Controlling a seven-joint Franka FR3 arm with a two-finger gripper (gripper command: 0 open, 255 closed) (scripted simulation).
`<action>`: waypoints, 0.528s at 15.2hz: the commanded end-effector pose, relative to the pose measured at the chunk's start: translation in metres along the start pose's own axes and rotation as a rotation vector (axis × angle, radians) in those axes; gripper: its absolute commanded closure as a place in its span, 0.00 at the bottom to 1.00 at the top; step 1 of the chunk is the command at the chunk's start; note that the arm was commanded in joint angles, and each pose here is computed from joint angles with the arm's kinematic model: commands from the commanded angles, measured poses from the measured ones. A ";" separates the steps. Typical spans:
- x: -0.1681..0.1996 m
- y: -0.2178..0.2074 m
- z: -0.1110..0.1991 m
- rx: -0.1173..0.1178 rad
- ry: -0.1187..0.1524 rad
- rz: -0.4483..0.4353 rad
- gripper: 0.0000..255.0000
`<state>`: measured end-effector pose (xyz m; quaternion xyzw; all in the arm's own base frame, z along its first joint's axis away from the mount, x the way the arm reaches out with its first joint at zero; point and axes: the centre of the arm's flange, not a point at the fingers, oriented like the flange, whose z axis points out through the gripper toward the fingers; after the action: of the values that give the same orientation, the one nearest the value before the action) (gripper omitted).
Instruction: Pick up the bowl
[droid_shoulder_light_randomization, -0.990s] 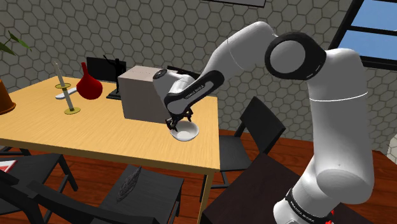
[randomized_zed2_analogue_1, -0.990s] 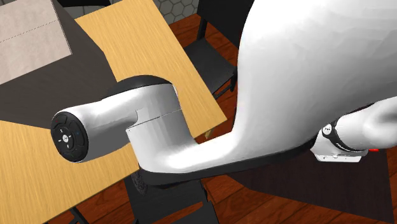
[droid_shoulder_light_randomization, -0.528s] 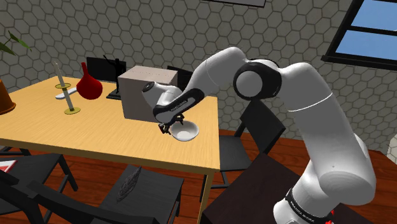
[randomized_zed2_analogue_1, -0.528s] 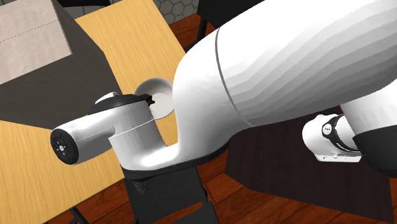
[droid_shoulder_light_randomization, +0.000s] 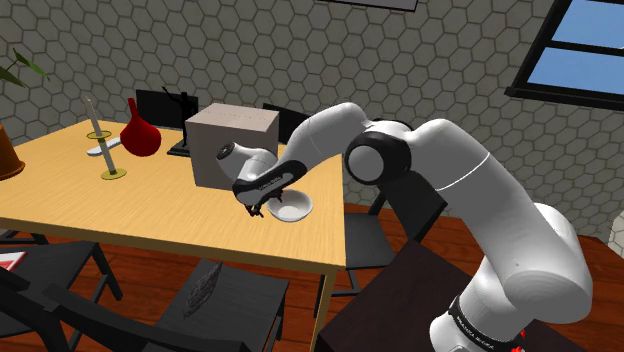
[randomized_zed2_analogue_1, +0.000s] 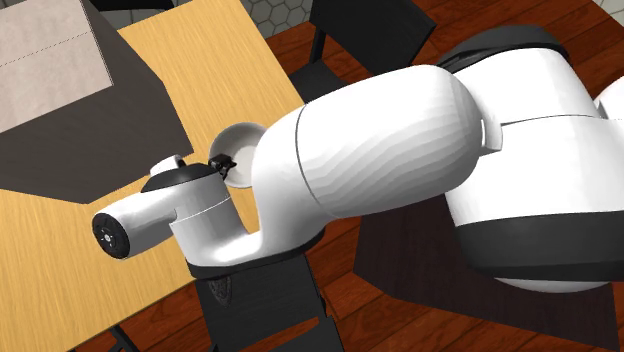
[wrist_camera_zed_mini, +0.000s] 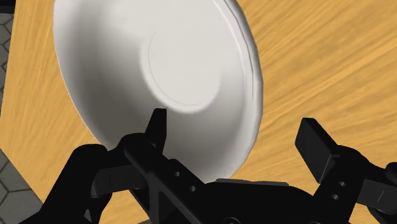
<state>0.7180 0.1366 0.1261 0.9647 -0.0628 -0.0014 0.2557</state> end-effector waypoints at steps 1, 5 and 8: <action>-0.001 -0.005 0.010 0.000 0.000 0.000 0.00; -0.001 -0.010 0.017 0.000 0.000 0.000 1.00; -0.001 -0.010 0.016 0.000 0.000 0.000 1.00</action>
<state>0.7178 0.1368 0.1074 0.9647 -0.0629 -0.0009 0.2557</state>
